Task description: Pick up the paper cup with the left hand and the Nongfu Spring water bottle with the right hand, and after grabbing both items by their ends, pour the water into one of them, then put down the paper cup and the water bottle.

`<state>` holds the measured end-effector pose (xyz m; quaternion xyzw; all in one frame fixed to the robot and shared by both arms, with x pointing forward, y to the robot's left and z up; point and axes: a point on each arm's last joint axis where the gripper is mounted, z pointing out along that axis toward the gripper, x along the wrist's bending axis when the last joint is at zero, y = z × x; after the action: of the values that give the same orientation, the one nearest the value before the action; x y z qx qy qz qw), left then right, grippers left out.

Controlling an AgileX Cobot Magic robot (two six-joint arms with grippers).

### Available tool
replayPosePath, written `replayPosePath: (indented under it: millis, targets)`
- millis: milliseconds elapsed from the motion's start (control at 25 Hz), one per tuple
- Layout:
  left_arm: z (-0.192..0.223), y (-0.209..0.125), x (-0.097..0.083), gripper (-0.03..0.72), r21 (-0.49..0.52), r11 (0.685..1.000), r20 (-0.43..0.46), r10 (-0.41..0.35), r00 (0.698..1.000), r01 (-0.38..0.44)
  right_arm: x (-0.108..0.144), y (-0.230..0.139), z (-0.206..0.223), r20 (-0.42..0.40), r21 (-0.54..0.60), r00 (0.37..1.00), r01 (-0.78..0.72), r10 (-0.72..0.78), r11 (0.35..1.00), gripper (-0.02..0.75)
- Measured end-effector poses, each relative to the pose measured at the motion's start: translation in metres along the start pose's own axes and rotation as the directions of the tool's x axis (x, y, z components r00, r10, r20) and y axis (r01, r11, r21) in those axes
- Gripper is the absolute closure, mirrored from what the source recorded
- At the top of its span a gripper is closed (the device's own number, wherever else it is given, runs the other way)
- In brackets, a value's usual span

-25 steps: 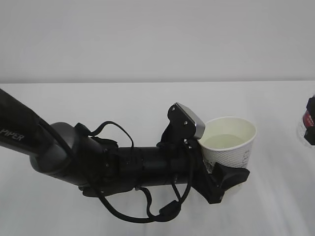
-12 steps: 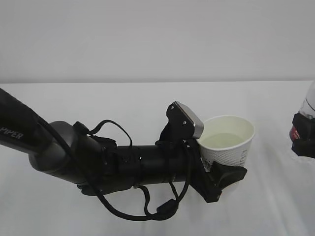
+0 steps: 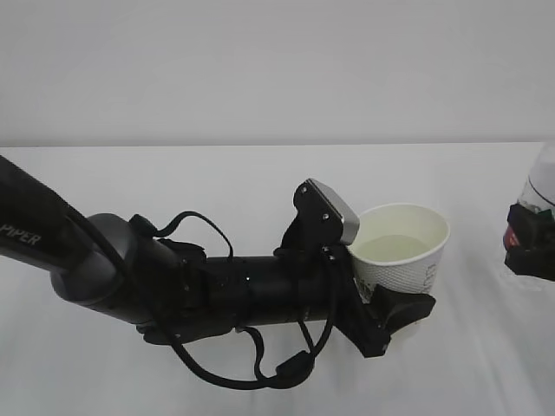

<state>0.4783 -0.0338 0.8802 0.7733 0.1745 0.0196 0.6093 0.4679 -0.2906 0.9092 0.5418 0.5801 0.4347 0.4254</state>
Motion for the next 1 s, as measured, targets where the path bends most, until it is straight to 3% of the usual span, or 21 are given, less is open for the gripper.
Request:
replayPosePath:
  millis: [1000]
  targets:
    - [0.000,0.000,0.001,0.145,0.000,1.000,-0.002,0.003,1.000,-0.003,0.000,0.001,0.048,-0.005,-0.016,1.000,0.003,-0.003,1.000,0.337]
